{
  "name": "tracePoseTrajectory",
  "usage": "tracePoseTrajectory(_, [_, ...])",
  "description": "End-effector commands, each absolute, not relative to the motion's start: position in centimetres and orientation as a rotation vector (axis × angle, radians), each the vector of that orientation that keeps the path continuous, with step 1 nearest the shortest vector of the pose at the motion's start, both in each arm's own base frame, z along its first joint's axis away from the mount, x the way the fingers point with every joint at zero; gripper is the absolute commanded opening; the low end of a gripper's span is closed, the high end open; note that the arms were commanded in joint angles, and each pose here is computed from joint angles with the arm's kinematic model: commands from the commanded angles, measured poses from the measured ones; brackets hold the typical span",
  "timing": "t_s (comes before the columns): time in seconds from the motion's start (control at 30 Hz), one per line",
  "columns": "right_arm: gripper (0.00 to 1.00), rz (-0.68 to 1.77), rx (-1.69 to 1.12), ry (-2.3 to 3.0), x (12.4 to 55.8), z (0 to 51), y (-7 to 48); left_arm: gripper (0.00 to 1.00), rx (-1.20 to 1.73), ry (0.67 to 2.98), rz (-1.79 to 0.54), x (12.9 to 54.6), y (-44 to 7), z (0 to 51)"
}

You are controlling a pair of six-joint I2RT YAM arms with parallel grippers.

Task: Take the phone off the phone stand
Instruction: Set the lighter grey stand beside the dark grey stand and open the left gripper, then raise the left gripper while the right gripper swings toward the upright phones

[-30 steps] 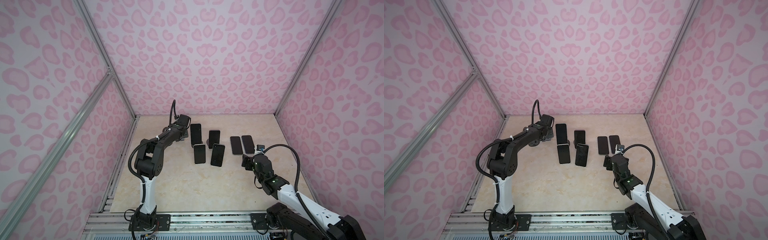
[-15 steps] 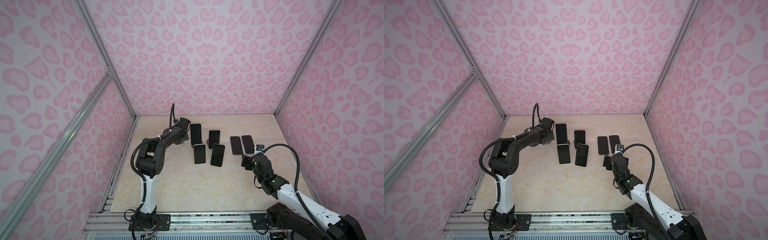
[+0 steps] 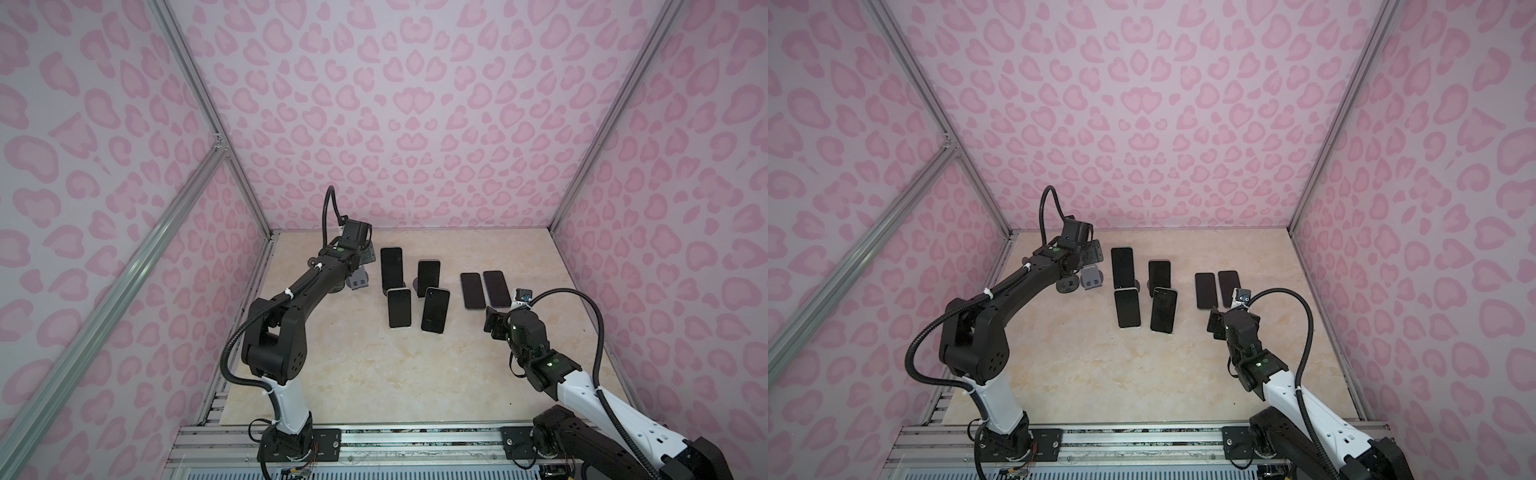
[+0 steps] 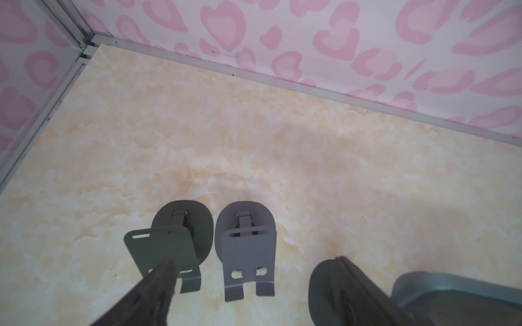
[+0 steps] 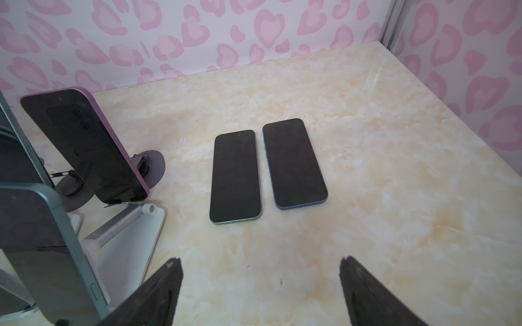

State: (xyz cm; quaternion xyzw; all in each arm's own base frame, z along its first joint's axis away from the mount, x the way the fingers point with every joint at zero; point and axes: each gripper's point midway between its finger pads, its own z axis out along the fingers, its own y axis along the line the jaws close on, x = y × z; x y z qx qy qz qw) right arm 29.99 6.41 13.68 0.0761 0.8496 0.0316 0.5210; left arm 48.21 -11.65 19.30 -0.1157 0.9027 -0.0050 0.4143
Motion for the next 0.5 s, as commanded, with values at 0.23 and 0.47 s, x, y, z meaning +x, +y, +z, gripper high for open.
tracePoseTrajectory(0.23, [0.94, 0.133, 0.234, 2.076, 30.2, 10.9, 6.8, 0.91, -0.323, 1.913, -0.232, 40.5, -10.4, 30.0])
tracePoseTrajectory(0.47, [0.94, 0.153, 0.316, 2.109, 30.0, 11.5, 6.5, 0.98, -0.437, 1.788, -0.46, 37.0, -10.1, 32.1])
